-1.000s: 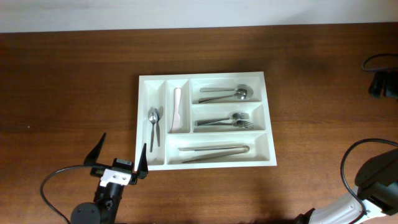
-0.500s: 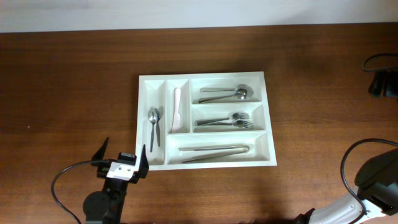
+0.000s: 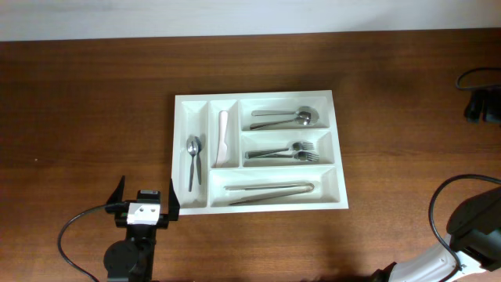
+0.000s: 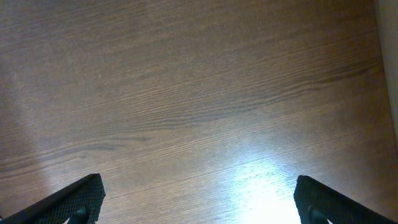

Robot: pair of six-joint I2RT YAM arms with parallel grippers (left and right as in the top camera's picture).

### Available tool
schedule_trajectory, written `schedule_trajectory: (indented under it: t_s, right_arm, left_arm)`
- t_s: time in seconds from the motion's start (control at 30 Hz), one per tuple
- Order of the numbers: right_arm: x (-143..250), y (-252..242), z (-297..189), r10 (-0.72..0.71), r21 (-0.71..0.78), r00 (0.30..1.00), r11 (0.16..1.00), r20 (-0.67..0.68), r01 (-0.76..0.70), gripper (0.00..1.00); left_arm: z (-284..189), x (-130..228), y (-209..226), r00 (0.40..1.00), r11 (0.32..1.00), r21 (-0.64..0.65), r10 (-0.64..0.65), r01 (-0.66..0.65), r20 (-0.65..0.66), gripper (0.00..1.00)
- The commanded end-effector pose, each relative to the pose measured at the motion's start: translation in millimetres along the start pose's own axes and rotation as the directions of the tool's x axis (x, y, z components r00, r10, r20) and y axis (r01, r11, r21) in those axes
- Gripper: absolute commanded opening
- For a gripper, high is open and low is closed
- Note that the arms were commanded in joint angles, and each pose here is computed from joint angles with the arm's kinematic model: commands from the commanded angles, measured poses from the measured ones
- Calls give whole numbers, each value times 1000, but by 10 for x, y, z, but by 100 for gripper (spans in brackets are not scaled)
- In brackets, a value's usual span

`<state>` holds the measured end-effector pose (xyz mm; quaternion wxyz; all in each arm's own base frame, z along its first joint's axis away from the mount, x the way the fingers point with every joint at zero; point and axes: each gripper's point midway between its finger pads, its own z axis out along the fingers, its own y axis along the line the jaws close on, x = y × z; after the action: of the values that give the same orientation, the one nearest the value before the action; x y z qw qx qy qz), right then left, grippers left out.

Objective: Pack container

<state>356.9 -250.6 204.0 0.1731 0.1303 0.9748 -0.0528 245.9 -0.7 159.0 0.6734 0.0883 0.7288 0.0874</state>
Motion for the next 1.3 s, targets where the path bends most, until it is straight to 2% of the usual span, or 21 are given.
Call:
schedule_trajectory:
  t_s: [0.0,1.27]
  right_arm:
    - [8,-29,-9,14,4,1000,1000,1,-14,99]
    - [29,-76,4,14,30,1000,999,-12,-13,99]
  left_arm:
    - [1,19,-16,999,999,9,-41,41,2,99]
    - [1,20,-17,999,999,9,-41,41,2,99]
